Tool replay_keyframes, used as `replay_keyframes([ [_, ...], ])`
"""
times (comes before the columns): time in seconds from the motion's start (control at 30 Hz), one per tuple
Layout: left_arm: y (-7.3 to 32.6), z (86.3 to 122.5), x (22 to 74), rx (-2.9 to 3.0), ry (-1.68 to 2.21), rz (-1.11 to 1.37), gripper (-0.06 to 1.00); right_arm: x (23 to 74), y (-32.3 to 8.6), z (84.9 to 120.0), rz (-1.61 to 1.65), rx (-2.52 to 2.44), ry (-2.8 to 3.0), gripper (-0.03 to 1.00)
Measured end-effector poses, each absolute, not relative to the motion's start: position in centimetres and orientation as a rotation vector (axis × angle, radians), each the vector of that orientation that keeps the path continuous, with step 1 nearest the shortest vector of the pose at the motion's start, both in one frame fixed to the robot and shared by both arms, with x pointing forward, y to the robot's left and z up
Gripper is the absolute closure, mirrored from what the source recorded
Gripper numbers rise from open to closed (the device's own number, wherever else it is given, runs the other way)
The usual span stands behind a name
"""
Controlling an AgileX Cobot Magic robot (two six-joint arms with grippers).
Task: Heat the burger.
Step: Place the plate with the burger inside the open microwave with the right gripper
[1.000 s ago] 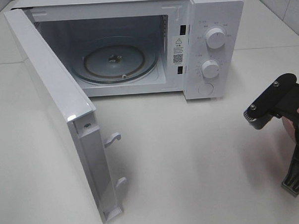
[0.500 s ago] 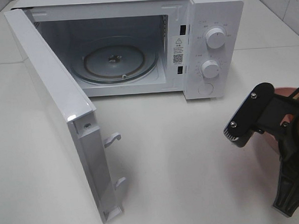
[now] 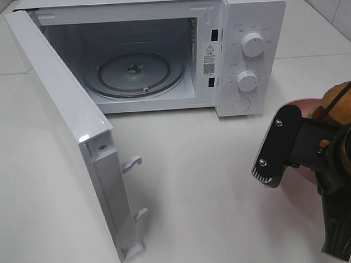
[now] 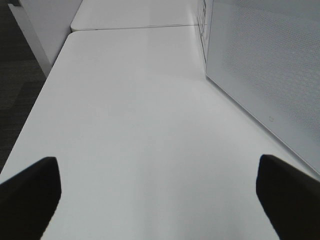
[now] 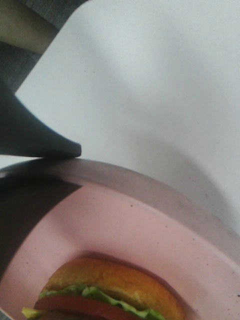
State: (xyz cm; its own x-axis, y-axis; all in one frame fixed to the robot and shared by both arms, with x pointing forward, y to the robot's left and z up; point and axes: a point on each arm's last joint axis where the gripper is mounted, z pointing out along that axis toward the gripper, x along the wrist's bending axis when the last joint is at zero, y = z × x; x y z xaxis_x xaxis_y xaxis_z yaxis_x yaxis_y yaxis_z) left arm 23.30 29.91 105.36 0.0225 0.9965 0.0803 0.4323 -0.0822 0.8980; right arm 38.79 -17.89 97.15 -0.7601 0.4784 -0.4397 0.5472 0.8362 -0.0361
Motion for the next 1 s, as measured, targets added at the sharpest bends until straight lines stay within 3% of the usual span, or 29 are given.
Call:
replay_keyframes([
  [1.0,29.9,105.4,23.3,1.601,1.488,1.022,-0.05,40.6,-15.3,97.6,0.029,-0.026,2.561,0.89],
])
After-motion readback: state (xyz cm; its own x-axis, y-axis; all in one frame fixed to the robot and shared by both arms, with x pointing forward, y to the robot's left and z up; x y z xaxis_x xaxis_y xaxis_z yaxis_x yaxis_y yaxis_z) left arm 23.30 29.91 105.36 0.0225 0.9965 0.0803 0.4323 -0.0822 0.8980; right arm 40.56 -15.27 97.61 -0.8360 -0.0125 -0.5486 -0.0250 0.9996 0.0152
